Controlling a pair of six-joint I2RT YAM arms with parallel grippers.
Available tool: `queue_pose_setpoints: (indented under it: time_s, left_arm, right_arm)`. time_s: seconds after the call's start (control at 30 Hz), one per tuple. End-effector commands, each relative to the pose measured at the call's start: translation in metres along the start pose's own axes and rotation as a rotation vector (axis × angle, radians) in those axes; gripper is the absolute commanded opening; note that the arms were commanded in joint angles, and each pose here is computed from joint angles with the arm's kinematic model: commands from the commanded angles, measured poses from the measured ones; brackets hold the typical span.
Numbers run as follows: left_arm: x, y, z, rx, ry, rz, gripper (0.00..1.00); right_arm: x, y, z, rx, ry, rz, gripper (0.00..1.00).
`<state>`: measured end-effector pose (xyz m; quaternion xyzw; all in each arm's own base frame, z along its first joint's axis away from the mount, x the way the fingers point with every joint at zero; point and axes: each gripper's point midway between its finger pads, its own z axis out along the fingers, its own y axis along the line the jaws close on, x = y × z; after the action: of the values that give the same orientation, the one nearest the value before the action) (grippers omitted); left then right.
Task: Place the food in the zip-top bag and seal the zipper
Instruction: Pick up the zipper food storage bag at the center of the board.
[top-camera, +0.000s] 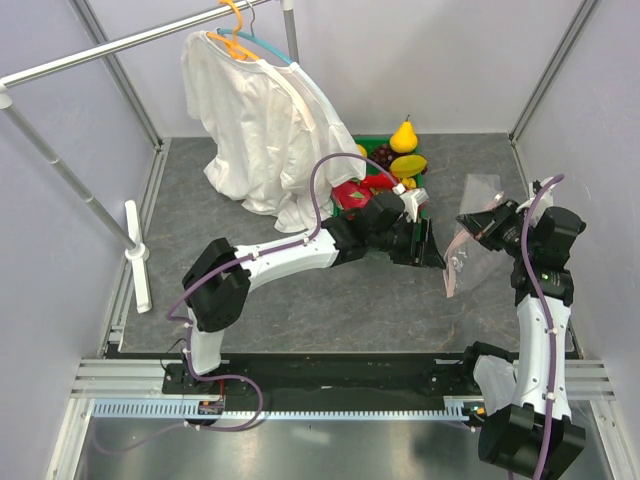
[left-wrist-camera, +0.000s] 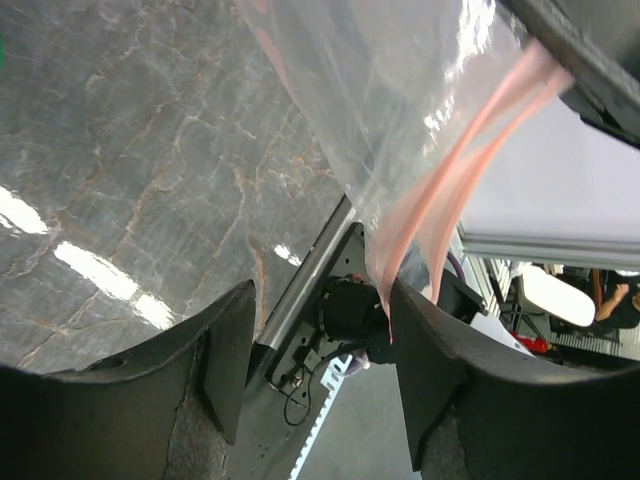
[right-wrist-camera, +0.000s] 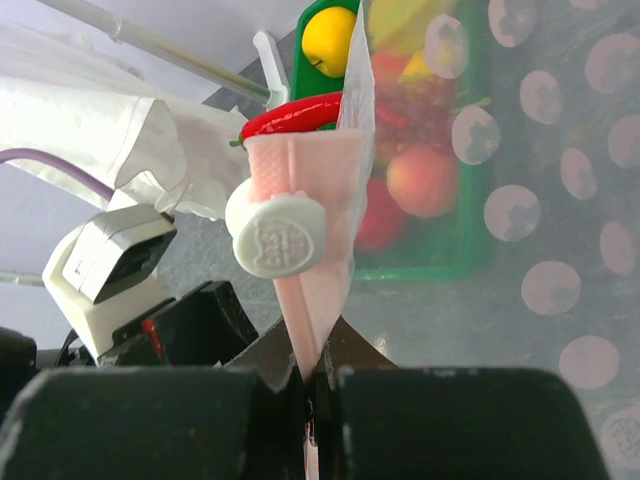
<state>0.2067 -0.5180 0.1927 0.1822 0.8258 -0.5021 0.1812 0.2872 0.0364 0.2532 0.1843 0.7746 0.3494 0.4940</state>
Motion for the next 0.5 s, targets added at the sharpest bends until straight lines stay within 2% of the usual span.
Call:
queue_pose_setpoints:
  time_s: [0.0, 0.17, 0.3, 0.47]
  left_arm:
    - [-0.028, -0.009, 0.000, -0.009, -0.078, 0.034, 0.62]
    - [-0.033, -0.002, 0.001, -0.063, -0.086, 0.067, 0.62]
    - [-0.044, -0.011, 0.000, -0.045, -0.113, 0.101, 0.60]
    - [-0.050, -0.024, 0.005, -0.005, -0.120, 0.163, 0.52]
  right_arm:
    - [0.005, 0.010, -0.003, -0.044, 0.029, -0.007, 0.00]
    - [0.010, 0.008, -0.002, -0.031, 0.053, 0.011, 0.00]
    - [0.019, 0.008, 0.000, -0.026, 0.077, 0.026, 0.00]
    - [0.023, 0.009, 0.007, -0.014, 0.087, 0.056, 0.00]
